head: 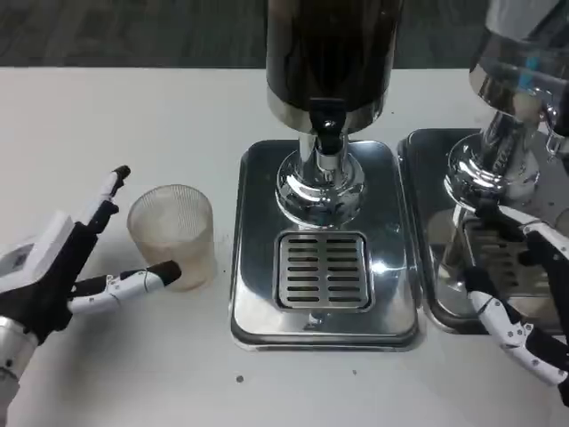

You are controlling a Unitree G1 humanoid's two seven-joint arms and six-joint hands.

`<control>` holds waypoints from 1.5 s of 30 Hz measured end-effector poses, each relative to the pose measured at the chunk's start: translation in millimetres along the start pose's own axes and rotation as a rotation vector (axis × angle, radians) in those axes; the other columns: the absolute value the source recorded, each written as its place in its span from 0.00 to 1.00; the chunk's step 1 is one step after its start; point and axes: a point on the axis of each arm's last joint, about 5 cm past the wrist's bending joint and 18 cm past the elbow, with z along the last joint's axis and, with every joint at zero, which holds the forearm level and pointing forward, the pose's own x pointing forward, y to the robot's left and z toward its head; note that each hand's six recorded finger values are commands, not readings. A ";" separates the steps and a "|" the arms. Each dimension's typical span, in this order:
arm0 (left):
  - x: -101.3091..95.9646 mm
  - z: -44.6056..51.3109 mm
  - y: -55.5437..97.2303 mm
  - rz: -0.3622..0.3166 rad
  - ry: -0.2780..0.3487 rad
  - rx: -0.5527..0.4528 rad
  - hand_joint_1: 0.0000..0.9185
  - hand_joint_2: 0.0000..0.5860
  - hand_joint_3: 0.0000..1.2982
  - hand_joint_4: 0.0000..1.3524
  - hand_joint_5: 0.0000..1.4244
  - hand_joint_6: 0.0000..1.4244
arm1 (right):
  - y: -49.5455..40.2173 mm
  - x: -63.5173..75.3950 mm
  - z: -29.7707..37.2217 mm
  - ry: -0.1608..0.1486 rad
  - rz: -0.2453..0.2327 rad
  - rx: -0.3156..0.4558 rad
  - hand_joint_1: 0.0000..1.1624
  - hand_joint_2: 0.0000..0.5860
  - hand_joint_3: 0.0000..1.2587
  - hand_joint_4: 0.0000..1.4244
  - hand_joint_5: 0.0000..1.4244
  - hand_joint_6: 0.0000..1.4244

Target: Grasp the cup under the faucet to collect the drink, then remove the cup.

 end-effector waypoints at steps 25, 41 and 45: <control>25.8 12.0 -3.9 -0.047 -0.019 -0.021 0.15 0.04 0.00 0.02 0.12 0.13 | -2.3 -5.5 -0.6 0.015 -0.001 0.006 0.32 0.68 0.25 0.23 0.24 0.33; 33.2 17.5 -11.8 -0.133 -0.027 -0.012 0.16 0.04 0.03 0.05 0.15 0.13 | -2.7 -6.7 -0.1 0.019 -0.006 0.006 0.33 0.67 0.25 0.23 0.24 0.34; 34.4 18.2 -12.6 -0.125 -0.029 0.014 0.16 0.04 0.03 0.05 0.15 0.13 | -2.7 -7.2 -0.1 0.021 -0.007 0.007 0.33 0.67 0.25 0.23 0.25 0.34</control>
